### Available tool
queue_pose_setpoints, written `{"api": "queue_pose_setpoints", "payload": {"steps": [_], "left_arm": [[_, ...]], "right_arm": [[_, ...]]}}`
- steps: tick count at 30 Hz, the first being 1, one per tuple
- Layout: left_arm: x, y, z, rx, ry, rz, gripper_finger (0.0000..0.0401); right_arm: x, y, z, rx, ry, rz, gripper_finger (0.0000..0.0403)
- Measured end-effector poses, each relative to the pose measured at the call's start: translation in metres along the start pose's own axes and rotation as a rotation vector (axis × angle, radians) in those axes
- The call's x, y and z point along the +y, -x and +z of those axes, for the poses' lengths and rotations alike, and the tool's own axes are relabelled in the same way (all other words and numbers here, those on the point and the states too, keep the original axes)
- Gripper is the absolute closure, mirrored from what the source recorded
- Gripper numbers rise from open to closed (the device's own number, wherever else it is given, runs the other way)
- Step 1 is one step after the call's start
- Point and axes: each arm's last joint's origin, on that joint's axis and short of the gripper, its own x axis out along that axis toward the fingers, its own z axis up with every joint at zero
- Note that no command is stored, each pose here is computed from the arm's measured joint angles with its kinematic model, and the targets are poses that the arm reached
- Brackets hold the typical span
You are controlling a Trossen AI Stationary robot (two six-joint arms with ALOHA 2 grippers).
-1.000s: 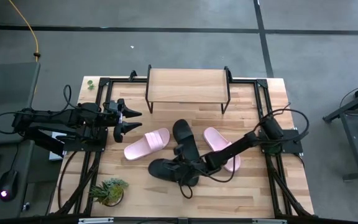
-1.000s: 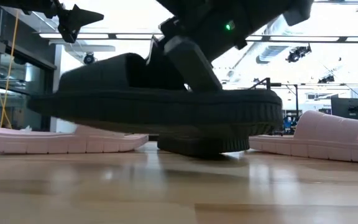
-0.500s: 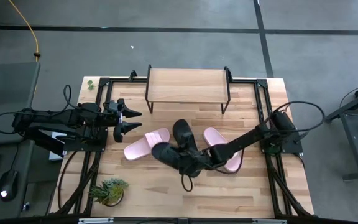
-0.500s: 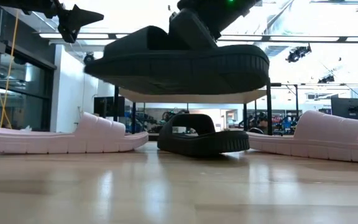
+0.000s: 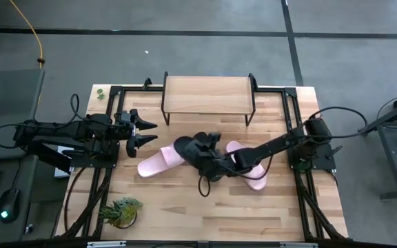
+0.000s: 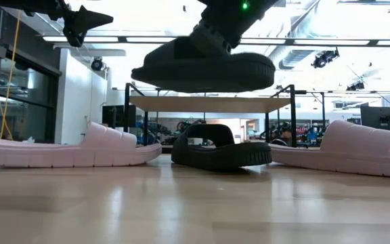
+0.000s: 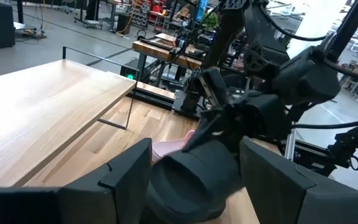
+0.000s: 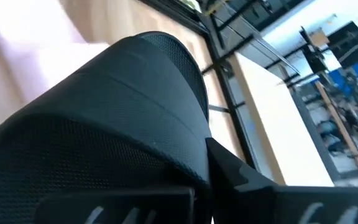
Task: Pick and place slides into the shelf
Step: Put the bottom black slide on the shelf
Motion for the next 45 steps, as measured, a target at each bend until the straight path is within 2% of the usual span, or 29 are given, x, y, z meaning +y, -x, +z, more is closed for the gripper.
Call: {"api": "queue_pose_setpoints", "payload": {"steps": [9, 13, 16, 24, 36, 45], "left_arm": [[0.0, 0.0, 0.0, -0.001, 0.0, 0.003, 0.0176], [0.0, 0.0, 0.0, -0.002, 0.0, 0.007, 0.0176], [0.0, 0.0, 0.0, -0.002, 0.0, 0.007, 0.0176], [0.0, 0.0, 0.0, -0.002, 0.0, 0.007, 0.0176], [0.0, 0.0, 0.0, -0.002, 0.0, 0.007, 0.0176], [0.0, 0.0, 0.0, -0.002, 0.0, 0.007, 0.0176]], "right_arm": [[-0.031, -0.007, -0.01, 0.183, -0.015, -0.122, 0.0402], [-0.048, -0.003, -0.006, 0.261, -0.065, -0.162, 0.0402], [-0.056, 0.001, -0.004, 0.29, -0.097, -0.199, 0.0402], [-0.065, 0.004, -0.012, 0.348, -0.079, -0.277, 0.0402], [-0.092, -0.011, -0.032, 0.467, -0.049, -0.392, 0.0402], [-0.131, -0.011, -0.035, 0.486, -0.108, -0.438, 0.0402]]}}
